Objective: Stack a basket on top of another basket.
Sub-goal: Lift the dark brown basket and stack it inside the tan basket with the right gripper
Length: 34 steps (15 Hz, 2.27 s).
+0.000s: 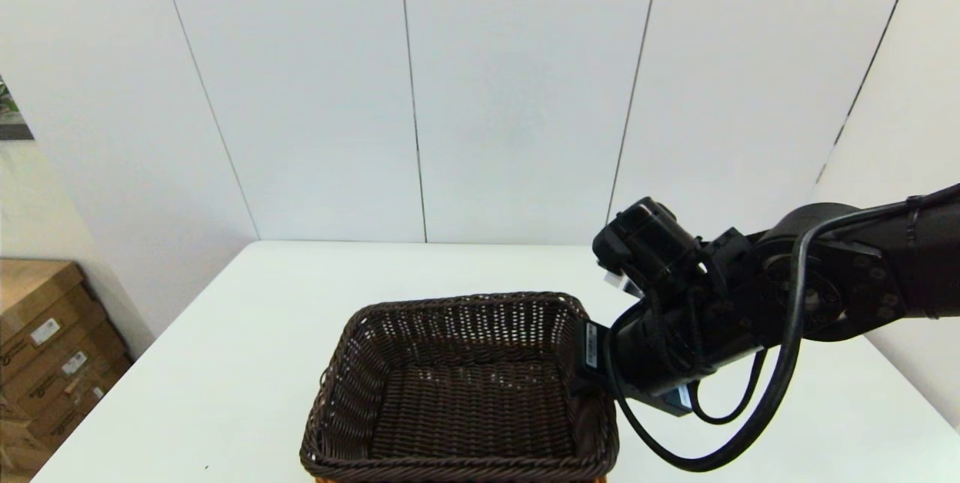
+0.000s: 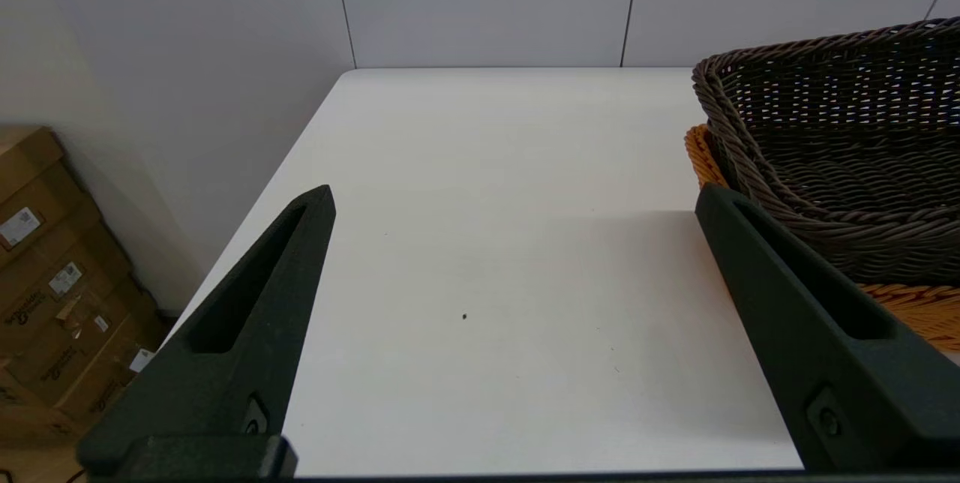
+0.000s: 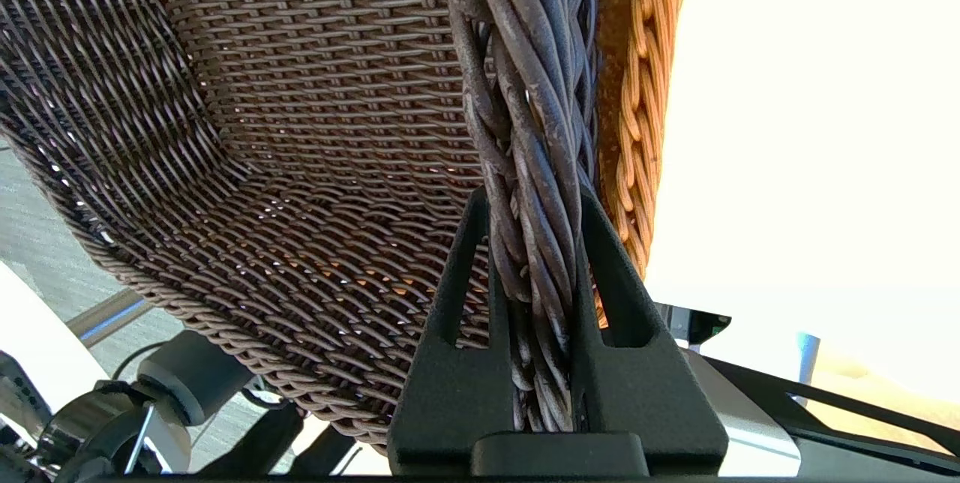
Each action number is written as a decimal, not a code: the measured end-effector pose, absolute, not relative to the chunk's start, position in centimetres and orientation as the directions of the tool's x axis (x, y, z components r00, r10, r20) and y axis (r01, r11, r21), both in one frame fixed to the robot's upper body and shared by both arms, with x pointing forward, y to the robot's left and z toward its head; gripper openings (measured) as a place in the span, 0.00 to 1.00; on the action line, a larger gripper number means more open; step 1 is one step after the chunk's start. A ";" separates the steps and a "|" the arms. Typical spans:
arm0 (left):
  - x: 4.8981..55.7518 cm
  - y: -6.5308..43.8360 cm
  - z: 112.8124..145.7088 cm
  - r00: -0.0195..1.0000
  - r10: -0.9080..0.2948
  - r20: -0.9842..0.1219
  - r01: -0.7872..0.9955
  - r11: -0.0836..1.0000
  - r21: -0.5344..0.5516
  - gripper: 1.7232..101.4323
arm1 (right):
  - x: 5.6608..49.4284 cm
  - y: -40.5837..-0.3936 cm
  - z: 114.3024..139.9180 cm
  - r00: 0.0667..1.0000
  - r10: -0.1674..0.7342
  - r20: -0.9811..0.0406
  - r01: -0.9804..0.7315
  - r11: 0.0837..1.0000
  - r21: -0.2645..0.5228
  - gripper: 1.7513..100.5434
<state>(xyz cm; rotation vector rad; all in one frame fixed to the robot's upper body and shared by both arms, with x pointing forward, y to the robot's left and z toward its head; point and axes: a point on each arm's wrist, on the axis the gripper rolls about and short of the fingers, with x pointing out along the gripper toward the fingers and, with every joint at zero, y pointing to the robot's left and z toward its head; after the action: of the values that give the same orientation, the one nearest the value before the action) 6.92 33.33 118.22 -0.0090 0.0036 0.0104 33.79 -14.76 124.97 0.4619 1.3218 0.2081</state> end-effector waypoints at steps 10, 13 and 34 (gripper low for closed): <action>6.9 33.3 118.2 1.000 0.010 -0.004 -0.010 1.000 -0.009 0.96 | 33.8 -14.8 124.9 0.264 0.378 -0.887 0.127 0.899 0.420 0.13; 6.9 33.3 118.2 1.000 0.010 -0.004 -0.010 1.000 -0.009 0.96 | 33.9 -14.7 124.8 0.280 0.387 -0.878 0.119 0.894 0.432 0.13; 6.9 33.3 118.2 1.000 0.010 -0.004 -0.010 1.000 -0.009 0.96 | 33.5 -14.9 124.5 0.275 0.378 -0.884 0.143 0.893 0.426 0.53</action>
<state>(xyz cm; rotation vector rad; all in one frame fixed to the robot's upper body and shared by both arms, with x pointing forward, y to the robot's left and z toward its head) 6.92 33.33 118.22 -0.0090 0.0036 0.0100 33.51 -14.93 124.49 0.4733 1.2960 0.1655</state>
